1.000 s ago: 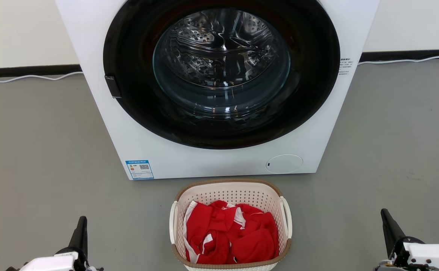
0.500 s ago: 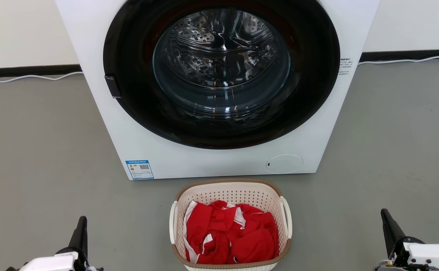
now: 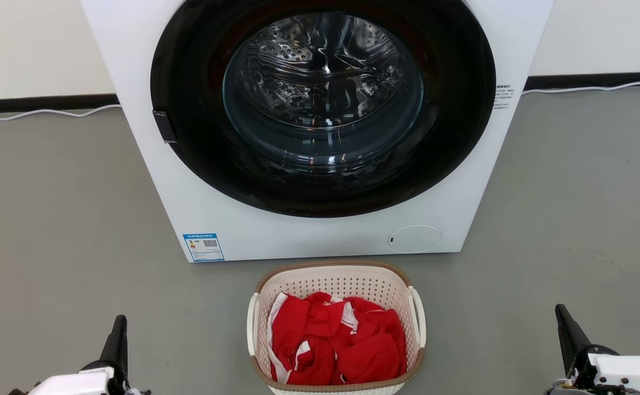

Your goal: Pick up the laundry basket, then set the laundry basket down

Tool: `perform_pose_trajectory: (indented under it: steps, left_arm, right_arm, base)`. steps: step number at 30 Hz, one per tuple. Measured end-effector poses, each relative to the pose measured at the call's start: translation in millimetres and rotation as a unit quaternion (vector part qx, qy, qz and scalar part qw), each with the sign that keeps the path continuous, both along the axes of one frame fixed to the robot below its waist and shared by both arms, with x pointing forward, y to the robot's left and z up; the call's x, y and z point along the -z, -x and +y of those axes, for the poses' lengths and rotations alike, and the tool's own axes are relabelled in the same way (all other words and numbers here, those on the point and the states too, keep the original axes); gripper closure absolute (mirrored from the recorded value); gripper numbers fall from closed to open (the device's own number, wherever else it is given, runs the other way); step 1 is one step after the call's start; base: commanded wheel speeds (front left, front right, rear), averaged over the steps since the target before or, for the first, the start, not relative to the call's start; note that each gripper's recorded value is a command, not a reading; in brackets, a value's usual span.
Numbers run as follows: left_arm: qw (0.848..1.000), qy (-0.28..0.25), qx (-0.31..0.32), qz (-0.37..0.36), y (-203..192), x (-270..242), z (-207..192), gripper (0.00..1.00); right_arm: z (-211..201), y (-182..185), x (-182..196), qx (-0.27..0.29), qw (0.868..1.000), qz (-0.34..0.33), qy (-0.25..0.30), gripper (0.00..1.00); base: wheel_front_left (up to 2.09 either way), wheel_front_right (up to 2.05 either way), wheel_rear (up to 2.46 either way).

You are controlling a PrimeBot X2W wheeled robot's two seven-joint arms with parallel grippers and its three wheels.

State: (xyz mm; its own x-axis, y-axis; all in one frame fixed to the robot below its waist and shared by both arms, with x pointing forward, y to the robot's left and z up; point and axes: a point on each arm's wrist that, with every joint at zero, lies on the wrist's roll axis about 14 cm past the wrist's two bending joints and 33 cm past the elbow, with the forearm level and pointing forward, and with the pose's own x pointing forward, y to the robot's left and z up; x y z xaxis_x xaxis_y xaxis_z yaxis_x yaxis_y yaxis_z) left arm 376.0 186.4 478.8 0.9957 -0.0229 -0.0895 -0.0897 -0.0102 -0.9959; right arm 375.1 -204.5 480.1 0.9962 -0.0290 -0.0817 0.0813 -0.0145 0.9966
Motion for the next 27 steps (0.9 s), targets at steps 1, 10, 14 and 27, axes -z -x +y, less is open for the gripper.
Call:
perform_pose_trajectory:
  steps: [1, 10, 14, 27]
  left_arm:
    - [1.0, 0.0, 0.0, 0.0, 0.0, 0.0, 0.0, 1.0]
    - [0.998, 0.016, 0.0, 0.061, 22.0, 39.1, -9.3, 0.0]
    - [0.998, 0.013, 0.0, 0.059, 21.6, 37.7, -11.2, 0.0]
    - [0.998, 0.003, 0.0, 0.055, 20.6, 35.3, -15.9, 0.0]
  right_arm:
    - [0.0, 0.0, 0.0, 0.0, 1.0, 0.0, 0.0, 1.0]
    - [8.6, 20.9, 37.1, 0.0, 0.998, 0.056, -0.016, 0.0]
    - [9.0, 19.4, 33.4, 0.001, 0.999, 0.05, -0.014, 0.0]
    - [6.2, 19.0, 27.0, 0.007, 0.999, 0.042, 0.029, 0.0]
  base:
    - [0.0, 0.0, 0.0]
    - [0.0, 0.0, 0.0]
    - [0.0, 0.0, 0.0]
    - [0.0, 0.0, 0.0]
